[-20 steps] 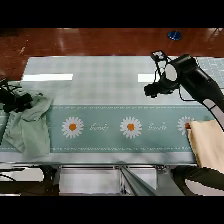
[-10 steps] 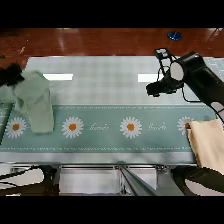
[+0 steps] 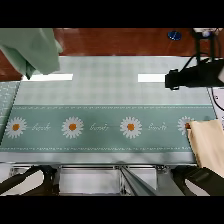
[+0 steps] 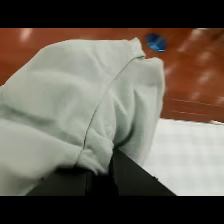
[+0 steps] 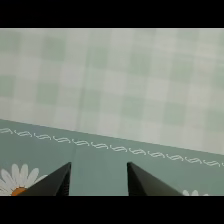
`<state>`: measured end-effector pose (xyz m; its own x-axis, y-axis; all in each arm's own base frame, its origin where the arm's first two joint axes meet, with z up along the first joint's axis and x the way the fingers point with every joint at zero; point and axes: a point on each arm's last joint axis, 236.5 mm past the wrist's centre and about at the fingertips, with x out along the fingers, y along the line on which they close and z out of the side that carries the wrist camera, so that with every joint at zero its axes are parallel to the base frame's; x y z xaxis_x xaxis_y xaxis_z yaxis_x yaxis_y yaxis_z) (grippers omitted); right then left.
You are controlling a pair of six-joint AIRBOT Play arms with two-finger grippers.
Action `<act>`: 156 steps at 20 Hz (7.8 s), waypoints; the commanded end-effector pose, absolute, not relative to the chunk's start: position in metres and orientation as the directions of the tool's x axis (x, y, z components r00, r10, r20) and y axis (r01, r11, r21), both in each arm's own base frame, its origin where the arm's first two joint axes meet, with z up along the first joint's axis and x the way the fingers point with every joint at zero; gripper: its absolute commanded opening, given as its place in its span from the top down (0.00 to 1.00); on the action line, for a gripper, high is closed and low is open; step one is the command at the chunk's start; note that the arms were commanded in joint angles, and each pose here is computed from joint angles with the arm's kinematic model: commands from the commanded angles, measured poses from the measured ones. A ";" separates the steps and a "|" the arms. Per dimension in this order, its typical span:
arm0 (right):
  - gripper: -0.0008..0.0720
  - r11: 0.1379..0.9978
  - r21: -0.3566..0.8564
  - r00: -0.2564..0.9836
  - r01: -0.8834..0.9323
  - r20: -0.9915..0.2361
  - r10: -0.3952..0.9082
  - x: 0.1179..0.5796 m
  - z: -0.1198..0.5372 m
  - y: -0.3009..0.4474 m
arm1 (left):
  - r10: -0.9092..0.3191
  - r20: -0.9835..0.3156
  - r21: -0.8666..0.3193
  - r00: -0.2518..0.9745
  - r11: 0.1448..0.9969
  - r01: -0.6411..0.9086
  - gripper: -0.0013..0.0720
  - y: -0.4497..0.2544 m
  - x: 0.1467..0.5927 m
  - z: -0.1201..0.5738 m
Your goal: Fold the shirts.
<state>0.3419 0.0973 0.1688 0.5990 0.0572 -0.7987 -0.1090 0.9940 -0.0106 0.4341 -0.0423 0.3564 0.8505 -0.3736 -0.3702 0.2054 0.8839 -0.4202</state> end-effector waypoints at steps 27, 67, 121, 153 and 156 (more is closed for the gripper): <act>0.43 0.960 -0.127 0.470 0.249 -0.851 -0.234 0.303 0.128 -0.031 | -0.588 -0.790 -0.513 0.175 0.790 0.335 0.29 -0.208 0.302 0.073; 0.43 0.775 0.596 0.152 0.213 -0.803 0.576 0.187 -0.073 0.177 | -0.786 -0.617 -0.785 -0.031 0.618 -0.047 0.95 -0.188 0.342 -0.056; 0.96 0.833 0.458 0.465 -0.310 -0.691 0.553 0.436 0.153 0.161 | -0.530 -0.565 -0.624 0.632 0.776 0.092 0.95 -0.101 0.382 0.081; 0.42 0.820 0.341 0.048 0.461 -0.932 0.360 0.184 -0.067 0.021 | -0.637 -0.771 -0.596 -0.017 0.731 -0.331 0.30 -0.066 0.376 -0.094; 0.42 0.821 0.338 -0.003 0.461 -0.924 0.382 0.168 -0.076 0.028 | -0.657 -0.753 -0.616 -0.031 0.720 -0.319 0.78 -0.083 0.378 -0.096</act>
<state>0.1917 0.0212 -0.0648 0.0604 0.3657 -0.9288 0.4461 0.8225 0.3529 0.3787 -0.0655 -0.0906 -0.0047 -0.6385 -0.7696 -0.3220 0.7296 -0.6033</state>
